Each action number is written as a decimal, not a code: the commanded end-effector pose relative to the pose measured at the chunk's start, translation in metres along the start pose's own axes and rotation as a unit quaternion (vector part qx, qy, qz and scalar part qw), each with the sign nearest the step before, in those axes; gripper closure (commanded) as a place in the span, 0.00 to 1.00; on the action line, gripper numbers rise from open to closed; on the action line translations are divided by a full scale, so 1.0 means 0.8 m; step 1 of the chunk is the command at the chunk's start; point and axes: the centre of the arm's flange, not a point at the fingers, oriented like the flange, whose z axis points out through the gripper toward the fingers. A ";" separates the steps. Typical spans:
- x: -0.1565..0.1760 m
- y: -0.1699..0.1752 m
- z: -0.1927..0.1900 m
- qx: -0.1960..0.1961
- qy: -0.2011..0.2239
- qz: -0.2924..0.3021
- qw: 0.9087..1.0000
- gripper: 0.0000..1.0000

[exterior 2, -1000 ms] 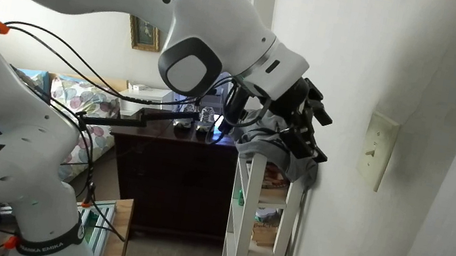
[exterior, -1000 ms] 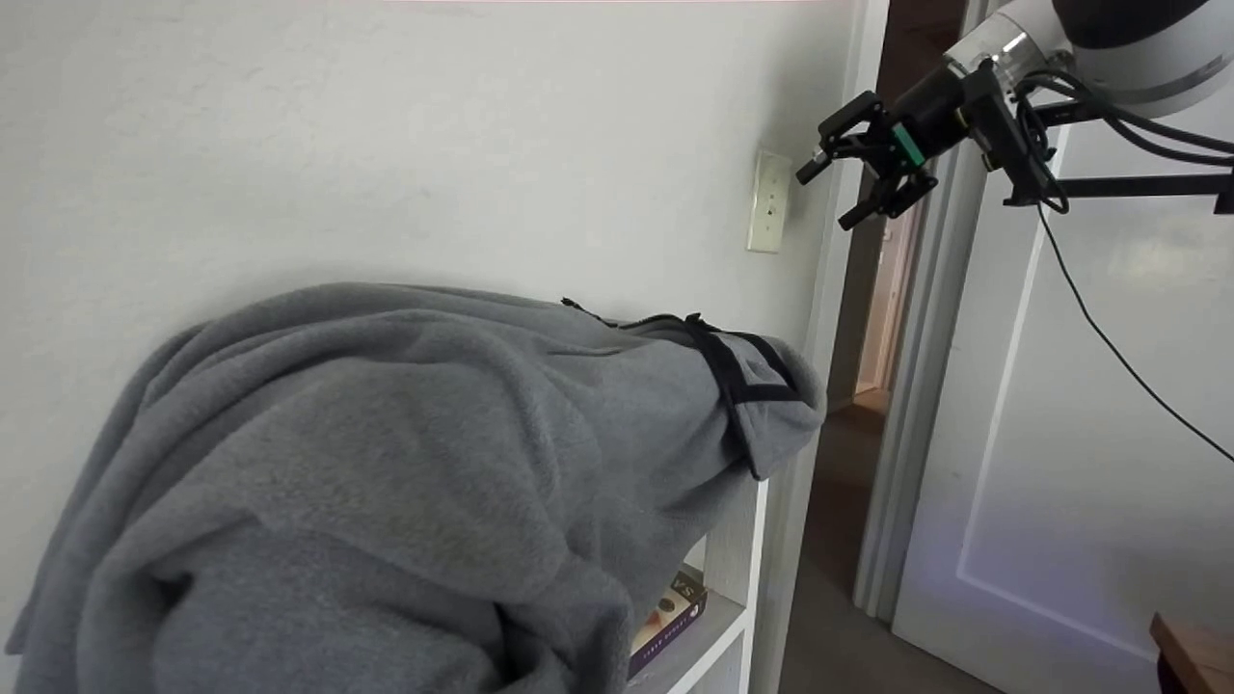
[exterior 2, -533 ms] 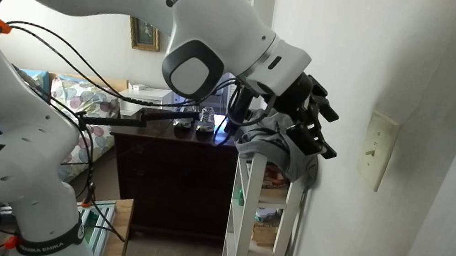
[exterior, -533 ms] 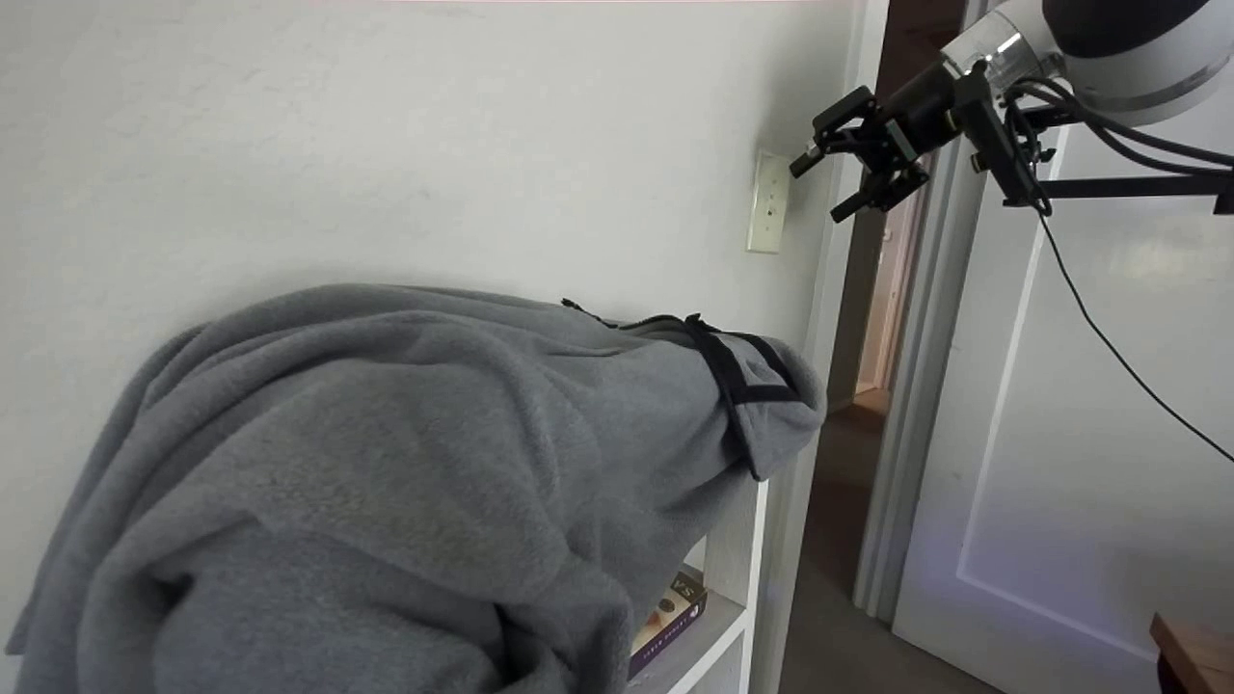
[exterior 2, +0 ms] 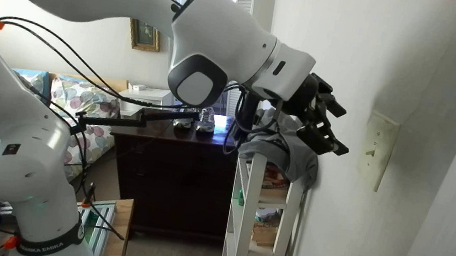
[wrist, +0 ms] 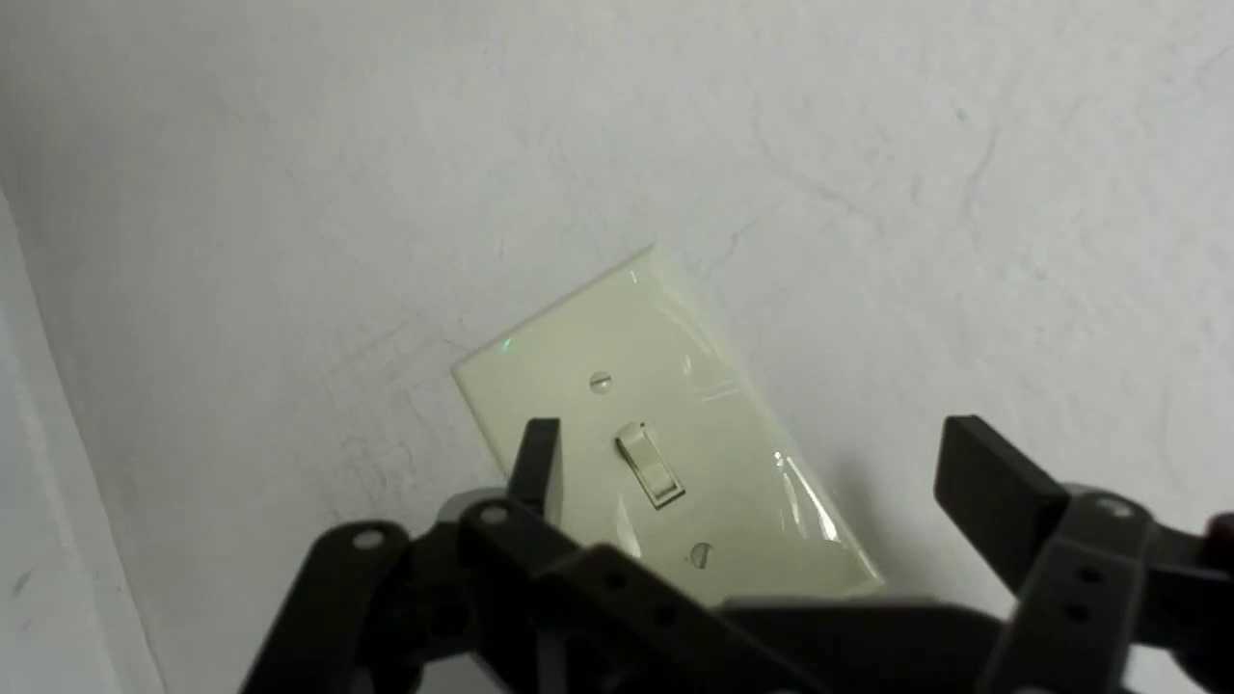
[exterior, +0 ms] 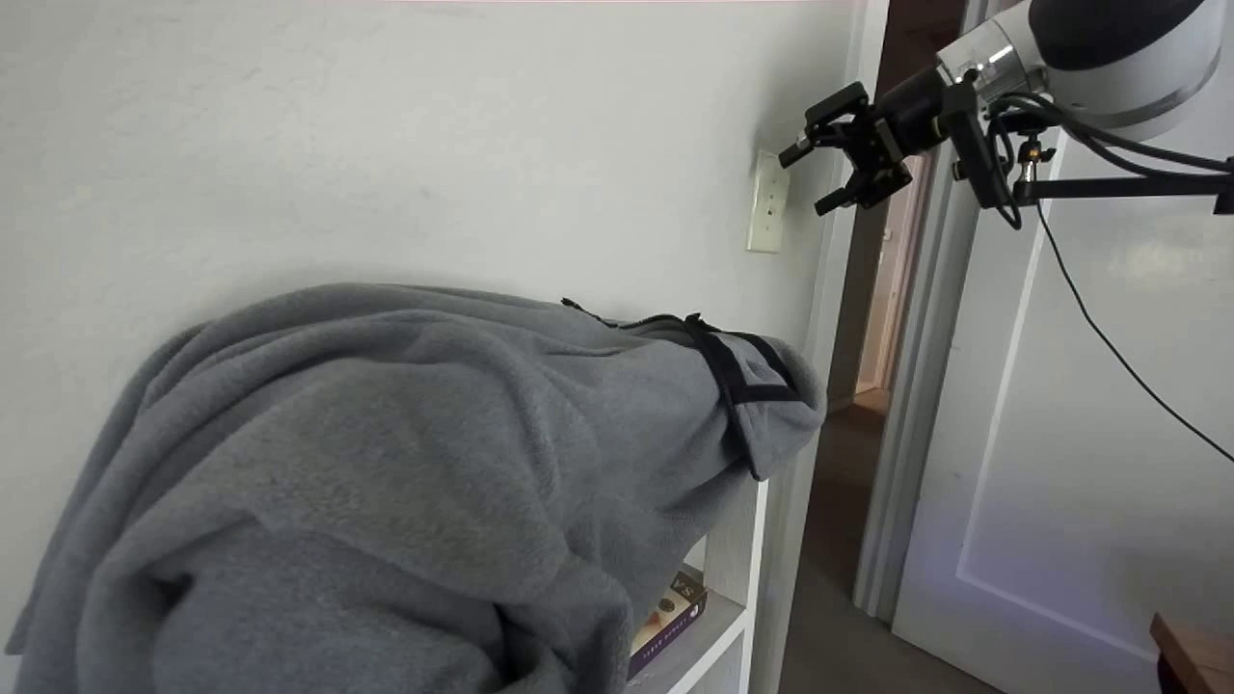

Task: Flip the light switch

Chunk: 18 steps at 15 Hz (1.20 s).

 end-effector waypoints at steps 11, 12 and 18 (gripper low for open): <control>0.016 0.047 0.030 0.045 -0.010 0.052 0.998 0.00; 0.017 0.045 0.031 0.050 -0.013 0.055 0.997 0.00; 0.022 0.046 0.038 0.072 -0.019 0.069 0.995 0.00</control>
